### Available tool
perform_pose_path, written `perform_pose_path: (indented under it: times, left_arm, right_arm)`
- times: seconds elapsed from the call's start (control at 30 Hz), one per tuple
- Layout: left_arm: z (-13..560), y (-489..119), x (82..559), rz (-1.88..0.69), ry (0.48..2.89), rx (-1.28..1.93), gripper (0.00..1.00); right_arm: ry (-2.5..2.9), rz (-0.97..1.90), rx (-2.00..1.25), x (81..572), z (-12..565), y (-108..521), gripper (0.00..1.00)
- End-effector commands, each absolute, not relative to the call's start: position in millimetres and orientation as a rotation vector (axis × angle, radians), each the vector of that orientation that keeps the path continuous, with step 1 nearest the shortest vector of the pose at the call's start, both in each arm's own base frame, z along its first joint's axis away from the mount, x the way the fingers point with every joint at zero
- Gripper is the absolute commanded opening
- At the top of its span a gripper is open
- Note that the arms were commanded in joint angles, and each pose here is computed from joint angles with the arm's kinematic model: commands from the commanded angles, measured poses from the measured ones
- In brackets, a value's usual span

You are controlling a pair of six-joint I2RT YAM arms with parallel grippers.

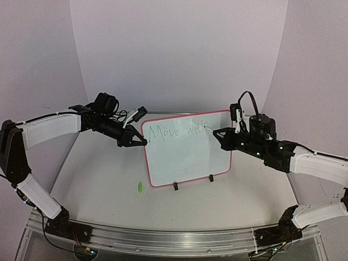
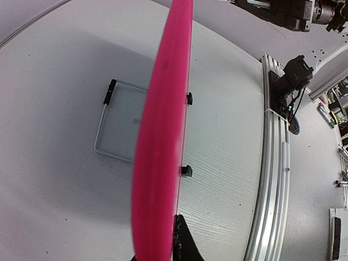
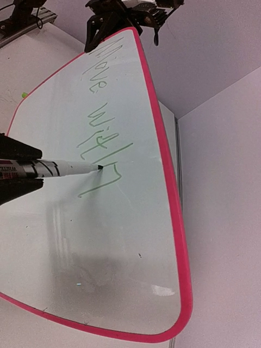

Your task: Write a sentence on the whiteboard

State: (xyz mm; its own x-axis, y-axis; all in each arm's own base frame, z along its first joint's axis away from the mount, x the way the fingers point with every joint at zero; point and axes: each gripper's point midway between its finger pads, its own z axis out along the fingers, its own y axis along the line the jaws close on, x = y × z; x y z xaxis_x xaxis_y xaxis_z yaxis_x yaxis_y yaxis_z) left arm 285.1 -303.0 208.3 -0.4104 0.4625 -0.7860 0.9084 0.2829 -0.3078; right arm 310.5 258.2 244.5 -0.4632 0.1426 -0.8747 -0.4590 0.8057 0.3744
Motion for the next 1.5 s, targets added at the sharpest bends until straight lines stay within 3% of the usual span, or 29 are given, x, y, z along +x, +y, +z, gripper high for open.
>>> perform_pose_path:
  times: [0.0,1.47]
  left_arm:
    - [191.3,-296.2,296.7,-0.924,2.033,1.24,0.0]
    - [190.9,-296.7,297.0,-0.929,2.038,1.234,0.0]
  right_arm:
    - [1.922,0.738,-0.209,309.3,245.3,256.0,0.0]
    - [1.899,0.899,-0.371,285.5,267.0,240.1,0.0]
